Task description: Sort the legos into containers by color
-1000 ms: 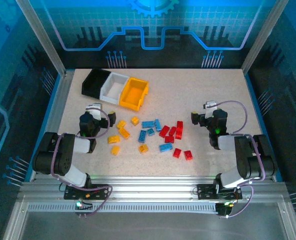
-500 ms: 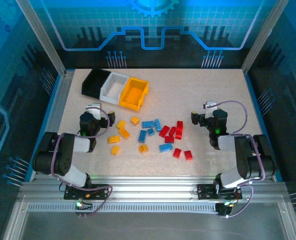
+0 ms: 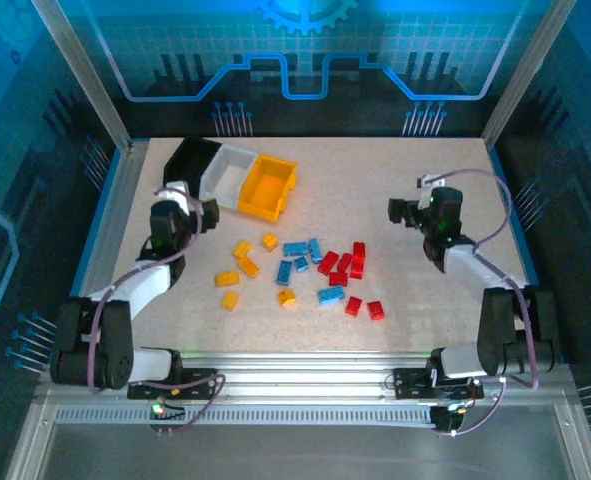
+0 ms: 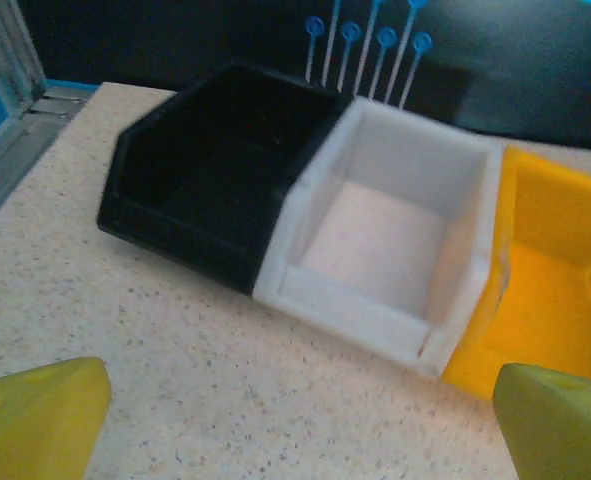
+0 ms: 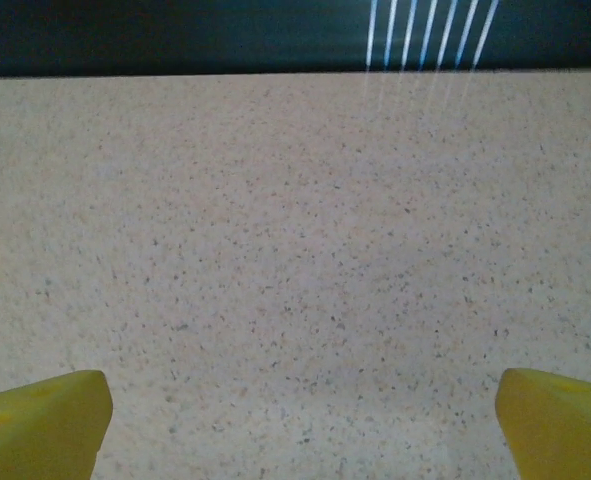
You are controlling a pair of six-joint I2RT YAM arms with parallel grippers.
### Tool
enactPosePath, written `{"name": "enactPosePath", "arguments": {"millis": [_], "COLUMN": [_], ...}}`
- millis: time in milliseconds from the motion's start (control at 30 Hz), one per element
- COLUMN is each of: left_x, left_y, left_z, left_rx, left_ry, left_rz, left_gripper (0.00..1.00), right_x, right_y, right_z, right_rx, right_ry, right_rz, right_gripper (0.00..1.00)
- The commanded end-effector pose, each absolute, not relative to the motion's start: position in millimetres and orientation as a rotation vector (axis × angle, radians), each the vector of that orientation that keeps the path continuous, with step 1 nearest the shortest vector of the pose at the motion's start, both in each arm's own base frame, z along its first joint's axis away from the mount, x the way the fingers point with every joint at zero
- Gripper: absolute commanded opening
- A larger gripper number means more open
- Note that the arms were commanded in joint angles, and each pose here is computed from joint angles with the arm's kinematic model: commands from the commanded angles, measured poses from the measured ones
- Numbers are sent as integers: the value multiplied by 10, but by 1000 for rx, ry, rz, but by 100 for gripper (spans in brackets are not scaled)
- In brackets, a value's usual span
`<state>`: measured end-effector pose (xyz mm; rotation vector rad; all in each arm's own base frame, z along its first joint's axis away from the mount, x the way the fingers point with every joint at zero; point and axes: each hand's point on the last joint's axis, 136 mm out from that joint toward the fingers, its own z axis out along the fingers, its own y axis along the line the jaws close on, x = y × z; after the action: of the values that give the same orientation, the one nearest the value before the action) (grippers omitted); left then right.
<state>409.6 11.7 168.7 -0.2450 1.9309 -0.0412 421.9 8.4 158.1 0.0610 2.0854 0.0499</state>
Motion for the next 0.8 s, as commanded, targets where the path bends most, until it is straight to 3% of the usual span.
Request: {"name": "enactPosePath", "arguments": {"millis": [0, 233, 600, 767], "left_x": [3932, 3787, 3445, 3212], "left_y": [215, 59, -681, -894], "left_z": [1628, 1641, 1624, 1508], "left_rx": [-436, -612, -471, -437], "left_ry": [2107, 2269, 2467, 2526], "left_rz": [-44, -185, -491, -578], "left_gripper": [99, 99, 99, 99], "right_x": [4002, 3836, 2990, 2742], "right_y": [31, 404, 700, 958], "right_z": [1457, 1487, 1236, 1010], "right_rx": [301, 379, 439, 381], "right_ry": [2338, 2580, 2932, 3011], "right_rz": [165, 405, 298, 282], "right_gripper": [100, 100, 100, 93]}}
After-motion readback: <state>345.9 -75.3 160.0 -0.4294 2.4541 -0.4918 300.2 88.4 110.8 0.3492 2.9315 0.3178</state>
